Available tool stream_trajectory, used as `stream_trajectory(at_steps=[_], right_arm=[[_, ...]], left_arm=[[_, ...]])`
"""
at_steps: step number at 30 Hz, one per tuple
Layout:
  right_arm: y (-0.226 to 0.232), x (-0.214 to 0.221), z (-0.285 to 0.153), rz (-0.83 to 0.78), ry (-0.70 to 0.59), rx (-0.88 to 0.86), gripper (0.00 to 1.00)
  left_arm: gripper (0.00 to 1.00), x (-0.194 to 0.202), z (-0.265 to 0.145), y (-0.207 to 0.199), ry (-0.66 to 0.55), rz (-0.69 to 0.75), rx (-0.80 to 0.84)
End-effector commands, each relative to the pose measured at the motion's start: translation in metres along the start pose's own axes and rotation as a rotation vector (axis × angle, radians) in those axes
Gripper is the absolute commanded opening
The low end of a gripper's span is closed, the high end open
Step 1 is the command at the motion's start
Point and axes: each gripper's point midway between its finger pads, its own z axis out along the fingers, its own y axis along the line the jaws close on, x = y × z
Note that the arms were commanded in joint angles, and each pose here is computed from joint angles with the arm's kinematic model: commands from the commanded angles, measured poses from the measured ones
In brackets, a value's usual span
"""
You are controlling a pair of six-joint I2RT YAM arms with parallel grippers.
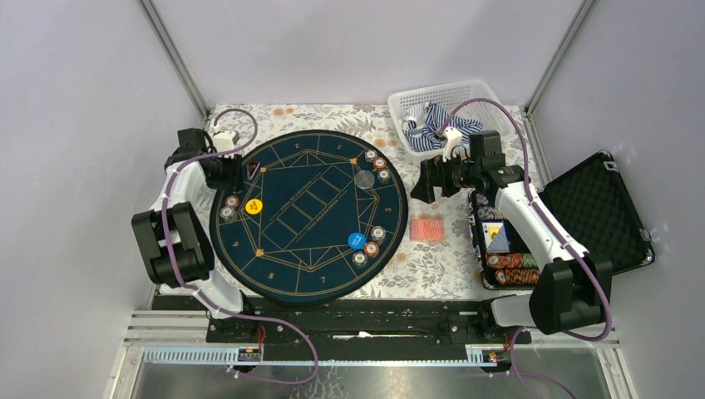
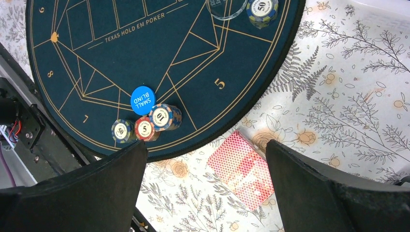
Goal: Distribute texas hold em gaming equipment
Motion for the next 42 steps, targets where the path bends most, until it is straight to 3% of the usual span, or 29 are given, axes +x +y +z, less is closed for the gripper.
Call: stream_trajectory(at_steps=[1, 12, 29, 37, 42], right_arm=[[0.004, -0.006, -0.004, -0.027, -0.019, -0.022, 1.0], [0.006, -0.003, 0.0, -0.019, 0.0, -0.053, 1.0], [0.004, 0.001, 0.005, -0.009, 0.02, -0.064, 1.0], [0.005, 0.001, 0.005, -0.007, 0.022, -0.067, 1.0], [0.007, -0.003, 0.003, -0.005, 0.003, -0.068, 1.0]], left_arm=[[0.32, -0.04, 0.007, 0.028, -0.094, 0.017, -0.082], [0.34, -0.032, 0.047, 0.061, -0.046, 0.003, -0.159], [0.4, -0.016, 0.075, 0.07, -0.004, -0.003, -0.161], [0.7, -0.018, 0.068, 0.067, -0.002, 0.003, -0.155], [0.9, -0.04, 0.036, 0.059, -0.066, 0.028, -0.166]])
